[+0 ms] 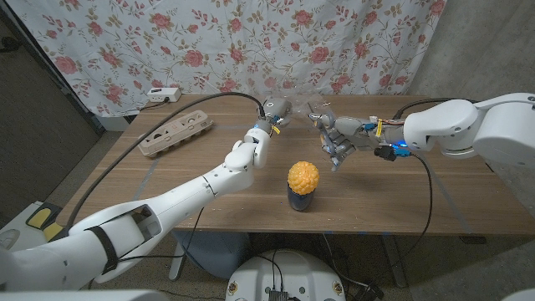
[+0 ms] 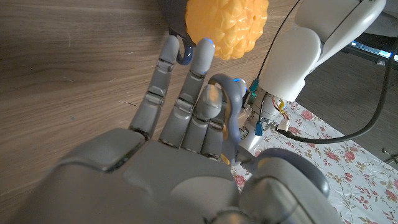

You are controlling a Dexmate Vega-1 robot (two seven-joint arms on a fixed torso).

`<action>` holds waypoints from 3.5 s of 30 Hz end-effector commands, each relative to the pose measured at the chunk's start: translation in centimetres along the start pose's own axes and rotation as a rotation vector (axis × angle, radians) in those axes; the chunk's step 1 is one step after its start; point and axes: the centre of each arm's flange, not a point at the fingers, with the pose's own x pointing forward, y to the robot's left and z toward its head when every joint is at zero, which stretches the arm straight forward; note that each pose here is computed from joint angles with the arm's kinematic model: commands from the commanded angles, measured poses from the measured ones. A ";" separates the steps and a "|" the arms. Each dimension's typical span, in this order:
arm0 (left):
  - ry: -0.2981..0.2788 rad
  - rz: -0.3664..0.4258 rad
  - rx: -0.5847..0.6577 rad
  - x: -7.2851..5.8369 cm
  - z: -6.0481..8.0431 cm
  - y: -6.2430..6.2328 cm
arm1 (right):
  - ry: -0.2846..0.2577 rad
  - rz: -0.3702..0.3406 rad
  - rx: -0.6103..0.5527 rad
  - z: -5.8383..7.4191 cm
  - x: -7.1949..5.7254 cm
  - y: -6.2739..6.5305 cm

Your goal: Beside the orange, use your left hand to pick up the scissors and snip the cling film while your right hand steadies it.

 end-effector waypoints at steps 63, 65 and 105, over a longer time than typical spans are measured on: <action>-0.017 0.034 0.059 -2.6 1.0 0.1 | 0.084 0.001 -0.085 0.6 0.7 -0.9; -0.017 0.032 0.055 -2.6 1.1 0.0 | 0.083 0.002 -0.084 0.7 0.6 -0.9; -0.032 0.024 0.073 -2.0 1.5 -0.3 | 0.046 -0.007 -0.066 0.1 0.6 -0.7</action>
